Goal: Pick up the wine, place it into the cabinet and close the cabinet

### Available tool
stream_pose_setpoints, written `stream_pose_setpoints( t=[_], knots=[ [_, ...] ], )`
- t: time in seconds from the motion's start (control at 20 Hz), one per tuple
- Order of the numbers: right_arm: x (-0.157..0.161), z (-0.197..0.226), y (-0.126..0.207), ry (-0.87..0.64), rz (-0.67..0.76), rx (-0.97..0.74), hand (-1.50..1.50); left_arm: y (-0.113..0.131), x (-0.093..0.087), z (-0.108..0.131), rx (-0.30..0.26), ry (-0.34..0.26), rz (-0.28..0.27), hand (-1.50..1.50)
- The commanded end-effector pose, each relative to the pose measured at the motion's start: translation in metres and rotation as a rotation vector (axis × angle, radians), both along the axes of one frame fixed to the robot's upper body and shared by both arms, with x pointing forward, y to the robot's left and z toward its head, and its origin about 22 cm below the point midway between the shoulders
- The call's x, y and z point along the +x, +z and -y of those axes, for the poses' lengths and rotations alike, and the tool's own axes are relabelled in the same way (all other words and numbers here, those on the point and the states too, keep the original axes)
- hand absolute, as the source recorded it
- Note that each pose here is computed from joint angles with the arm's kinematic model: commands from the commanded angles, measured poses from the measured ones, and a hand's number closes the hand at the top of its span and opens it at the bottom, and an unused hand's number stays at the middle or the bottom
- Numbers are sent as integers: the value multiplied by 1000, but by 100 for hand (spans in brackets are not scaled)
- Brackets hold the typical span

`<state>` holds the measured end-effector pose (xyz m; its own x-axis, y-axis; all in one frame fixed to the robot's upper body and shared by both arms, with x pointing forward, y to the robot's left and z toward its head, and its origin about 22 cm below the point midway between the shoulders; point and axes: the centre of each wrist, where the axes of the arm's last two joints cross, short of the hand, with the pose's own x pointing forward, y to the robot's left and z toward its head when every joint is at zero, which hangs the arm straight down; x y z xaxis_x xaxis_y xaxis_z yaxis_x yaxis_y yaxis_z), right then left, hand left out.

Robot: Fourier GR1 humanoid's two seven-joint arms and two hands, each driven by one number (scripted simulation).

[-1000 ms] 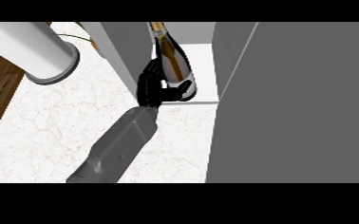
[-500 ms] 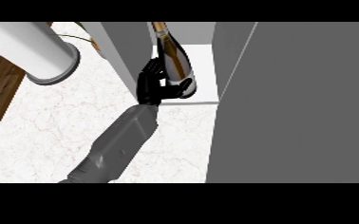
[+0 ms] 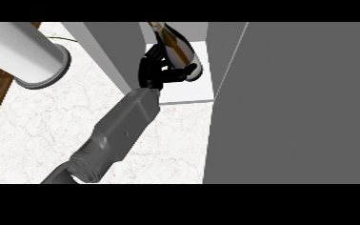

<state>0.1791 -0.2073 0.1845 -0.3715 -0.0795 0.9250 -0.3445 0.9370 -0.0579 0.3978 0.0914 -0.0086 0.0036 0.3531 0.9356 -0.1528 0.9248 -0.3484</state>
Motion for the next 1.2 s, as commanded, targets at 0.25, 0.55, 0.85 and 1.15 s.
stream_pose_setpoints(
  t=[0.25,0.55,0.85,1.15],
  knots=[
    [7,-1,-4,39,22,-2,-150,26,13,11,-43,19,42,150],
    [17,-11,-3,60,7,-2,-150,0,-8,11,-29,-8,43,150],
    [8,-11,-2,72,27,8,-150,-2,-12,16,-36,3,32,150],
    [16,-6,-3,56,20,-3,-150,2,-12,20,-114,48,60,150]
  ],
)
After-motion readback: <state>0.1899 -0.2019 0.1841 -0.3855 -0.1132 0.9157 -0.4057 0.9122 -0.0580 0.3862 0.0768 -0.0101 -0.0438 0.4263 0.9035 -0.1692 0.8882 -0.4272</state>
